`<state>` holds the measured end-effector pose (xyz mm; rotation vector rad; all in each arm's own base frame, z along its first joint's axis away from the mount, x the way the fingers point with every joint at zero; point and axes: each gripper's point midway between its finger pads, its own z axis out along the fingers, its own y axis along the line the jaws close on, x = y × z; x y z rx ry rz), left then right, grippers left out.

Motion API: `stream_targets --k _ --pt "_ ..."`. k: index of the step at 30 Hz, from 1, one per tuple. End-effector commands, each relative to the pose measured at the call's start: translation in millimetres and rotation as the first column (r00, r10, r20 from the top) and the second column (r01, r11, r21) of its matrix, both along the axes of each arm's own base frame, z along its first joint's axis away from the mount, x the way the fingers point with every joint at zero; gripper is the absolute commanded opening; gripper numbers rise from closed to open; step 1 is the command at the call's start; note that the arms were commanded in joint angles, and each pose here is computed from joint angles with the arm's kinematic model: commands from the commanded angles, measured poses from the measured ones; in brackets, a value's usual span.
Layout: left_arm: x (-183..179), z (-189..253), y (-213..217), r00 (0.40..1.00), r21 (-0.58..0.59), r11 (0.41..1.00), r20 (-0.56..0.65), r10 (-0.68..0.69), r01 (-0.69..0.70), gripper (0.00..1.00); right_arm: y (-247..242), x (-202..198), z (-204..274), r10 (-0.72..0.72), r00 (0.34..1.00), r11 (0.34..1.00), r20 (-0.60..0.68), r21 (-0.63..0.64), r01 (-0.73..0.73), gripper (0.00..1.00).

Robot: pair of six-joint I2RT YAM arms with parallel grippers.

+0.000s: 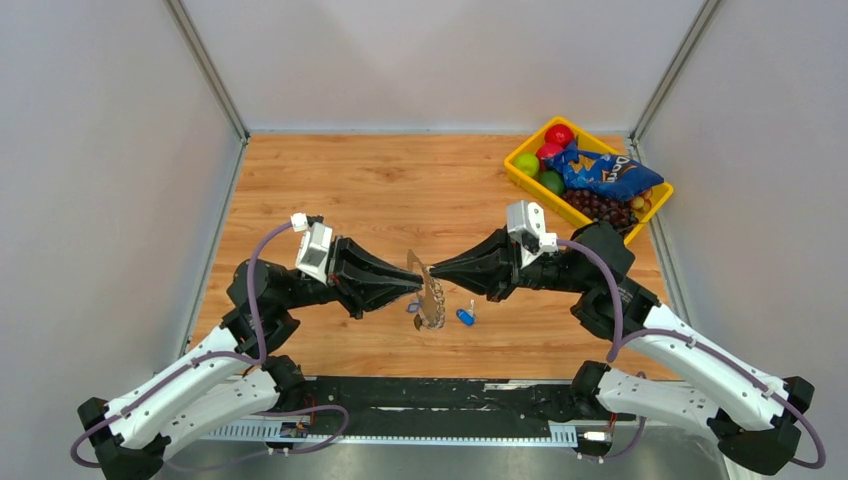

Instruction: Put the keys on the keyring

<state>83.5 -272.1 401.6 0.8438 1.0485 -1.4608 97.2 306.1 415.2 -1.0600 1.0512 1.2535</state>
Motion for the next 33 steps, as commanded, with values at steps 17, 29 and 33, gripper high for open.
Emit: stream_targets --k 17,29,33 --pt "3 9 9 0.997 -0.038 0.997 0.043 0.063 -0.061 0.64 -3 -21 41 0.079 0.996 0.989 0.044 0.119 -0.083 0.00" --pt "0 12 8 0.998 -0.044 0.998 0.047 0.044 -0.042 0.62 6 -12 39 0.036 0.999 0.988 0.012 0.150 -0.037 0.00" --pt "-1 12 9 0.998 -0.045 0.998 0.049 0.043 -0.041 0.61 8 -9 40 0.010 1.000 0.987 0.013 0.159 -0.012 0.00"
